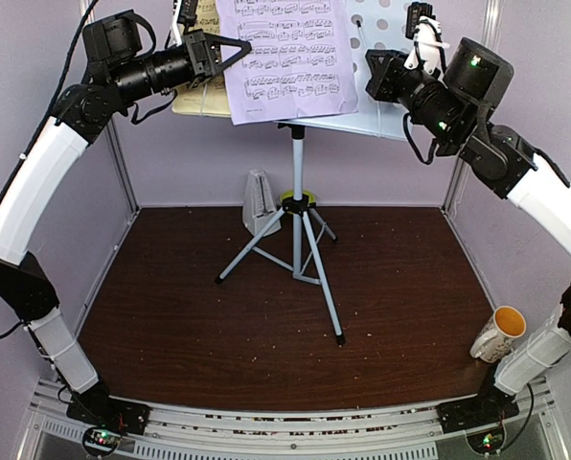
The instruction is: Set up the instrument practice props
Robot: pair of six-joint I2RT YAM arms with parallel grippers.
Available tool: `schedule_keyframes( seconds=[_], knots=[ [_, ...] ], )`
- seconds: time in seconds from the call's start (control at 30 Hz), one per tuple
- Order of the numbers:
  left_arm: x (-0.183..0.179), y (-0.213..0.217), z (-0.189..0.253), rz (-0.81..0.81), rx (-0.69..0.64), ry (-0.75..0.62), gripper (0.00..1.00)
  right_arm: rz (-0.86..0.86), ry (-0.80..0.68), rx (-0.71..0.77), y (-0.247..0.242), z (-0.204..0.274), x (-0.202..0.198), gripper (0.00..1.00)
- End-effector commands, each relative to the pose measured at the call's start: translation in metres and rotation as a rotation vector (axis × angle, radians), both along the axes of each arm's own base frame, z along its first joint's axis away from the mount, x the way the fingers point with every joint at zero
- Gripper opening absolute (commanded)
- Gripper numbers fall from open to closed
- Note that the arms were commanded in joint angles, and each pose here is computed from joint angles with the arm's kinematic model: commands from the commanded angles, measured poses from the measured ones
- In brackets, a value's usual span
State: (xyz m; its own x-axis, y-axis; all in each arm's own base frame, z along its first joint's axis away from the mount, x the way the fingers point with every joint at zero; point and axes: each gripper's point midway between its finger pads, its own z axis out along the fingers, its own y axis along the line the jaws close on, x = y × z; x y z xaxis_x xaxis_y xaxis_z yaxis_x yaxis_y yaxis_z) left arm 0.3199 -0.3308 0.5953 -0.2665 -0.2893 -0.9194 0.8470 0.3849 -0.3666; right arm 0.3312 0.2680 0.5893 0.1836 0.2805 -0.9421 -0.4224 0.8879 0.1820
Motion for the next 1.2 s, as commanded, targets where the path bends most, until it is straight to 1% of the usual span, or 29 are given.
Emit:
schedule_keyframes(
  seconds=[0.0, 0.1, 0.27, 0.4, 0.87, 1.17],
  knots=[
    [0.005, 0.003, 0.013, 0.024, -0.028, -0.049, 0.0, -0.007, -0.083, 0.023, -0.011, 0.011, -0.01, 0.0],
    [0.008, 0.0, 0.01, 0.021, -0.023, -0.05, 0.0, -0.002, -0.116, 0.008, -0.007, 0.011, -0.011, 0.0],
    [0.006, -0.013, 0.01, -0.047, -0.019, -0.058, 0.0, 0.033, -0.178, -0.028, 0.002, 0.011, -0.015, 0.0],
    [0.006, -0.018, 0.01, -0.056, -0.006, -0.088, 0.0, 0.055, -0.213, -0.043, 0.007, 0.012, -0.018, 0.0],
    [0.013, -0.037, -0.004, -0.031, 0.075, -0.159, 0.0, 0.083, -0.246, -0.07, 0.016, 0.009, -0.02, 0.0],
    [0.012, -0.054, -0.005, -0.03, 0.091, -0.212, 0.0, 0.097, -0.255, -0.084, 0.019, 0.008, -0.022, 0.0]
  ],
)
